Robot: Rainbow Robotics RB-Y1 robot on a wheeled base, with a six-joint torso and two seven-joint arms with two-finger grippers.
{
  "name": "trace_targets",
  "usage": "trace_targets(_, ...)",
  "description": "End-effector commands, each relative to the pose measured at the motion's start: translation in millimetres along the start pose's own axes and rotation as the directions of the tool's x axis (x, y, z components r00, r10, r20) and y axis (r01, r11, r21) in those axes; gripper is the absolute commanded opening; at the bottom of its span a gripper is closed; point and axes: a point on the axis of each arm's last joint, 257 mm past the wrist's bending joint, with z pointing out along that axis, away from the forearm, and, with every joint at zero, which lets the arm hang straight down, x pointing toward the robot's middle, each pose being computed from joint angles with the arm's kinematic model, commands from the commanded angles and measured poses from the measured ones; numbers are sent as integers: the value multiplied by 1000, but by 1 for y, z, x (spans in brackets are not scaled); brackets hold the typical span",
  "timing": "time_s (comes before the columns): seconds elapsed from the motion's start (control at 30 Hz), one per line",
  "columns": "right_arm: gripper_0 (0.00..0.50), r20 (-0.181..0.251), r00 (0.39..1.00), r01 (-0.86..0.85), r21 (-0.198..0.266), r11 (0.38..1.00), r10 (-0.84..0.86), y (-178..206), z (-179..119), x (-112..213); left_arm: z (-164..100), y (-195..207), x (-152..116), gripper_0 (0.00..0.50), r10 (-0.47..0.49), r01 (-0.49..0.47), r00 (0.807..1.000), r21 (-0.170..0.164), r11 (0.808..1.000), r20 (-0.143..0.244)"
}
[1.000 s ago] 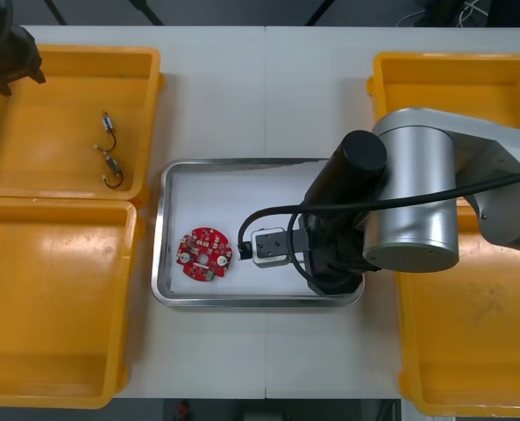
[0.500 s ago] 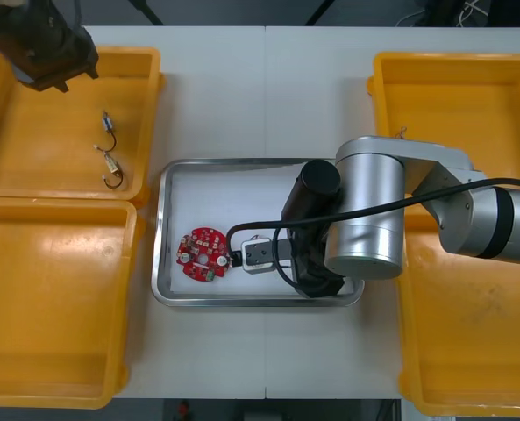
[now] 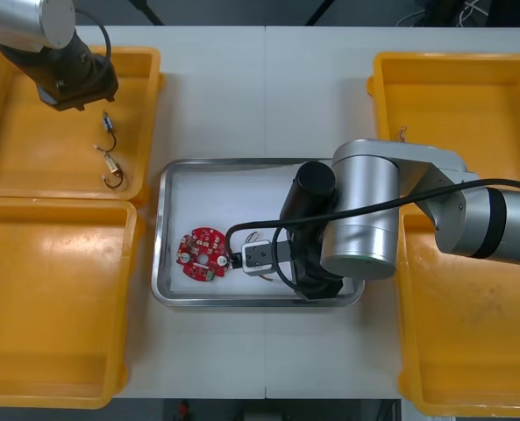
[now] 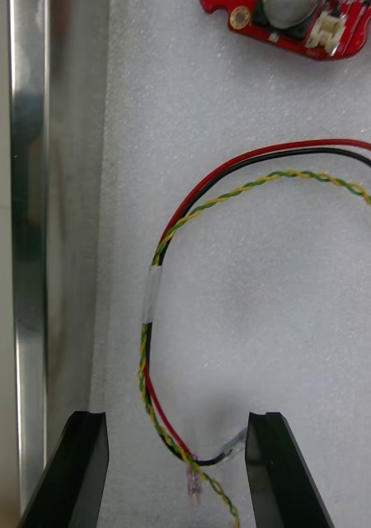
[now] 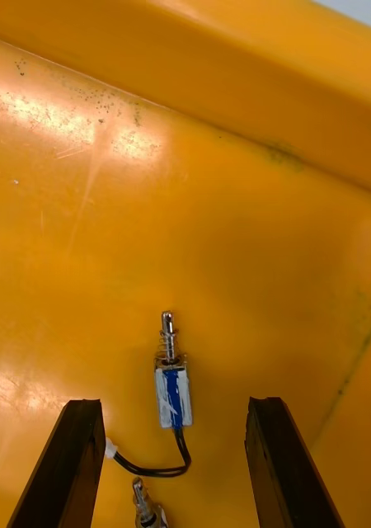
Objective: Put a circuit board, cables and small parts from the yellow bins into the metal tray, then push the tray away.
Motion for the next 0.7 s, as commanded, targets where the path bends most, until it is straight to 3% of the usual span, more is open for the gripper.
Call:
trace_targets(0.03,500,19,999,-27,1,1000,27,-23,-38,-6,-9,-28,-17,500,156,-158,987,41,987,47)
trace_targets(0.37,500,30,956,-289,-58,956,291,-54,-95,27,7,-27,-6,500,149,-150,988,49,987,27)
trace_targets(0.53,500,49,884,-465,-19,885,466,-79,-123,52,20,-28,0,500,132,-133,991,66,989,21)
trace_targets(0.7,500,34,788,-616,19,788,615,-91,-138,83,28,-28,5,500,163,-164,986,49,985,25)
